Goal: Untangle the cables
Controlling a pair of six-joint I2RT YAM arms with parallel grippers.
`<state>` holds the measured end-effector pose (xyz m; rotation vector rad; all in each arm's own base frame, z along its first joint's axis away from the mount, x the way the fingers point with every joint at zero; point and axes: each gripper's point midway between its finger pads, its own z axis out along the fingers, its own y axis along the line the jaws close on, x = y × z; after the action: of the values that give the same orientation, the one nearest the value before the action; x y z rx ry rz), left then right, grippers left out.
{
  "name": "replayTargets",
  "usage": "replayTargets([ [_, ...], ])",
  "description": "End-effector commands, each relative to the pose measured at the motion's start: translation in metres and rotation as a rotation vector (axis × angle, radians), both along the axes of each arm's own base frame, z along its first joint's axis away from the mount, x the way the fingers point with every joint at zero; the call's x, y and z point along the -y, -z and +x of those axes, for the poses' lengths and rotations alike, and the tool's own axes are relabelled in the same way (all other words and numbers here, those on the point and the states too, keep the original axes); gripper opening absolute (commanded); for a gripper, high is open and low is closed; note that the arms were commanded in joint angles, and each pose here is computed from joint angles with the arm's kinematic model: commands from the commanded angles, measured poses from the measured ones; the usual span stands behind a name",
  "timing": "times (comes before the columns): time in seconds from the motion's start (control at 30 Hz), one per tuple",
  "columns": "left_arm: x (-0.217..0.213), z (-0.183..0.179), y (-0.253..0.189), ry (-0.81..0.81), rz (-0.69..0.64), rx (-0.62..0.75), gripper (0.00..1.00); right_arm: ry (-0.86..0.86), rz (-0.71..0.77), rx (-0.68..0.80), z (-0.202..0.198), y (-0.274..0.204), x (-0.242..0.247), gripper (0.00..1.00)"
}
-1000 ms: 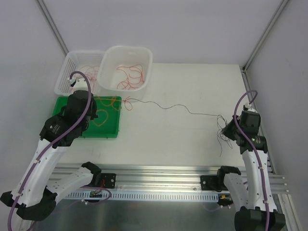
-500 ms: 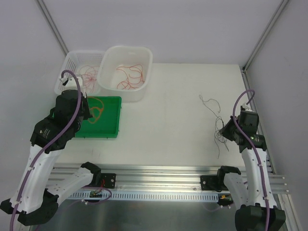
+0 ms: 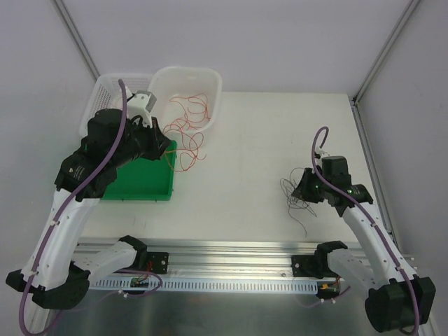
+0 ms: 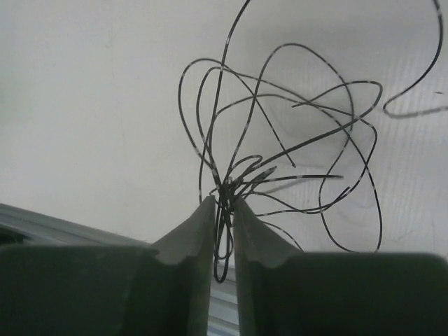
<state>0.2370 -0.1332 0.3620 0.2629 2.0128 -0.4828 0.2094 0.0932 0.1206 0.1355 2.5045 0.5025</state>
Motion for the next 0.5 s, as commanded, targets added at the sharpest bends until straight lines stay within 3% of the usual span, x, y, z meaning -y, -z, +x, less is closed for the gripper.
replayTargets([
  [0.0,0.02,0.011,-0.031,0.078,-0.061,0.076,0.0,-0.072,0.003,0.029,0.002,-0.003,-0.017,0.25],
  [0.07,0.025,0.024,-0.03,0.075,-0.053,0.065,0.0,-0.097,0.006,0.038,0.001,-0.005,-0.023,0.34],
  [0.17,0.032,0.043,-0.038,0.068,-0.052,0.08,0.0,-0.154,0.009,0.07,-0.003,-0.013,-0.035,0.53],
  [0.2,0.033,0.047,-0.048,0.064,-0.058,0.104,0.0,-0.171,0.007,0.086,-0.003,-0.017,-0.037,0.64],
  [0.3,0.034,0.069,-0.06,0.03,-0.039,0.145,0.0,-0.22,-0.001,0.14,-0.006,-0.027,-0.042,0.8],
  [0.47,0.027,0.108,-0.073,-0.066,0.017,0.211,0.0,-0.27,-0.001,0.215,-0.012,-0.041,-0.046,0.92],
])
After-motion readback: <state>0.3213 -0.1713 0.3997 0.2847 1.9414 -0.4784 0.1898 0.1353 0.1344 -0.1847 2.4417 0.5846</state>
